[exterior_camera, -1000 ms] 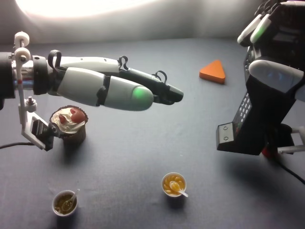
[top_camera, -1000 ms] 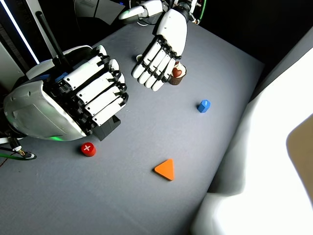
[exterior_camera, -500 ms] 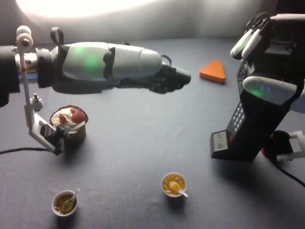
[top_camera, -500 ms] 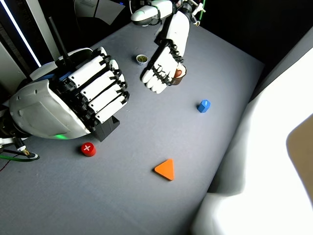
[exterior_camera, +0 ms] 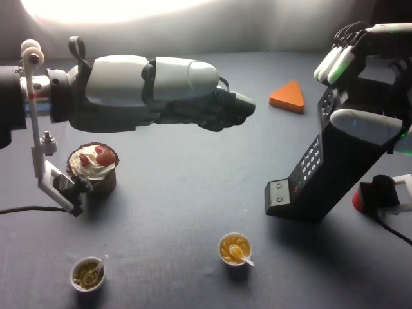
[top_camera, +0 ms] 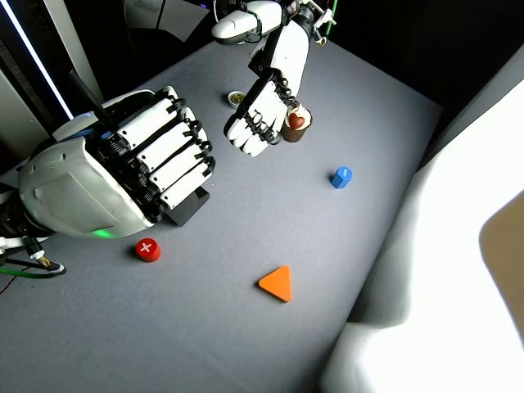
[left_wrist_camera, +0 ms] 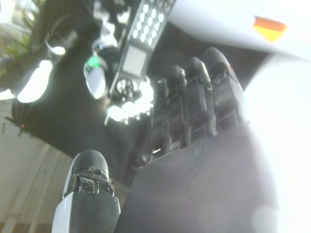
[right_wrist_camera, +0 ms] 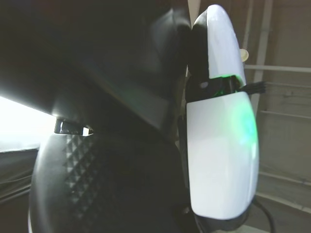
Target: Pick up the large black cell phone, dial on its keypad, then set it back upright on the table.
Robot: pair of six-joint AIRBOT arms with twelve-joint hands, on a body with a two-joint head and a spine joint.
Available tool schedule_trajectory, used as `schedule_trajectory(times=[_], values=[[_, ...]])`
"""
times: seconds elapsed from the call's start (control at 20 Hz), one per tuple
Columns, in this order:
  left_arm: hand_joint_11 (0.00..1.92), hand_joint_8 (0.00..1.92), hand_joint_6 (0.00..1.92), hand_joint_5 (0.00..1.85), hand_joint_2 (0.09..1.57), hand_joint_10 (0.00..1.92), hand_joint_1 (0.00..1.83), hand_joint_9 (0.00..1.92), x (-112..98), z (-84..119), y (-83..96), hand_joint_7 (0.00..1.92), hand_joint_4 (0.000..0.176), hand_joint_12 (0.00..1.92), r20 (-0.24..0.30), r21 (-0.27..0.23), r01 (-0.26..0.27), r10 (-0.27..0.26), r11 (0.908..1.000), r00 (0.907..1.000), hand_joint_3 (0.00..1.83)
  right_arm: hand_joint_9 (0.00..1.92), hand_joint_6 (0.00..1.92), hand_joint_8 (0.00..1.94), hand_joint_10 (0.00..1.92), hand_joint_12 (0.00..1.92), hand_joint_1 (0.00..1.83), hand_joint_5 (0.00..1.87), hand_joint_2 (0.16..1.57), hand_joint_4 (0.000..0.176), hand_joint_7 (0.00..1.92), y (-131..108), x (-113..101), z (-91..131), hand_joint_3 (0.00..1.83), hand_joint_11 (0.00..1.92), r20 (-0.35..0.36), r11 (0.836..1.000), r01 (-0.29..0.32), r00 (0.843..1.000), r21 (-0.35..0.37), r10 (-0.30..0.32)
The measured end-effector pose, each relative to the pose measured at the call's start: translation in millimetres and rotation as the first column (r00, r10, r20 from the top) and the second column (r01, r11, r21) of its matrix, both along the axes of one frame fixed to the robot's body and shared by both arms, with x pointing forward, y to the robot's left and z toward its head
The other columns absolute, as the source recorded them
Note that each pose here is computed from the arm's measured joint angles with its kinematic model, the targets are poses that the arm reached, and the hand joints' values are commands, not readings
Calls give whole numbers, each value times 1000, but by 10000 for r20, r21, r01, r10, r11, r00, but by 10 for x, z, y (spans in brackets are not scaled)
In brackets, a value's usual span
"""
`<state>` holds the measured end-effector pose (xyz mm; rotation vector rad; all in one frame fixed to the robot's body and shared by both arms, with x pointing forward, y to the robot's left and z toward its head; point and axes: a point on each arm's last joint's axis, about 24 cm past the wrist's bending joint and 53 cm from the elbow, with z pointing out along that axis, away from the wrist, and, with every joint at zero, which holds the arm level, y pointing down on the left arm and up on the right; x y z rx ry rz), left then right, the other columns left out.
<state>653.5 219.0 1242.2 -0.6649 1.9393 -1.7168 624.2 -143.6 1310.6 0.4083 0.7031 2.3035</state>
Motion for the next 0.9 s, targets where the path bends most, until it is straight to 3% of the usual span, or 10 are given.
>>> schedule_trajectory(times=[0.15,0.25,0.35,0.5,0.65,0.9], values=[[0,0,1,308,1117,1,0,200,-103,-105,-58,261,4,391,-10,611,494,-494,9969,9988,0,929,929,880,1145,1661,1487,938,1114,0,964,50,-33,-7,1,749,124,9998,-129,9998,-167,131],[0,5,5,321,1117,3,0,205,-161,-111,-160,274,0,396,-95,495,717,-713,9962,9974,0,903,945,923,1178,1688,1485,934,1124,0,943,71,-65,1,1,711,324,9992,-227,9992,-319,237],[0,1,1,307,1115,1,0,190,-213,-133,-274,268,3,349,-180,415,1009,-1002,9940,9948,0,946,945,843,1115,1646,1488,941,1110,0,979,79,-73,1,0,750,388,9989,-259,9989,-383,274],[0,3,0,290,1118,2,0,191,-307,-303,-352,264,8,362,-434,1055,1449,-1411,9838,9891,0,948,919,819,1105,1633,1489,953,1104,0,992,141,-151,8,0,772,685,9966,-504,9961,-653,549],[0,4,4,304,1121,4,0,207,-252,-353,-234,278,6,406,-730,1054,1145,-1071,9878,9916,1,941,928,844,1119,1645,1488,940,1108,0,981,190,-198,5,1,768,722,9955,-631,9951,-701,681],[0,1,1,290,1117,1,0,198,-133,-269,-10,263,11,388,-622,993,552,-492,9935,9969,0,901,954,926,1178,1674,1486,923,1124,0,935,210,-222,3,1,745,751,9952,-670,9945,-707,723]])
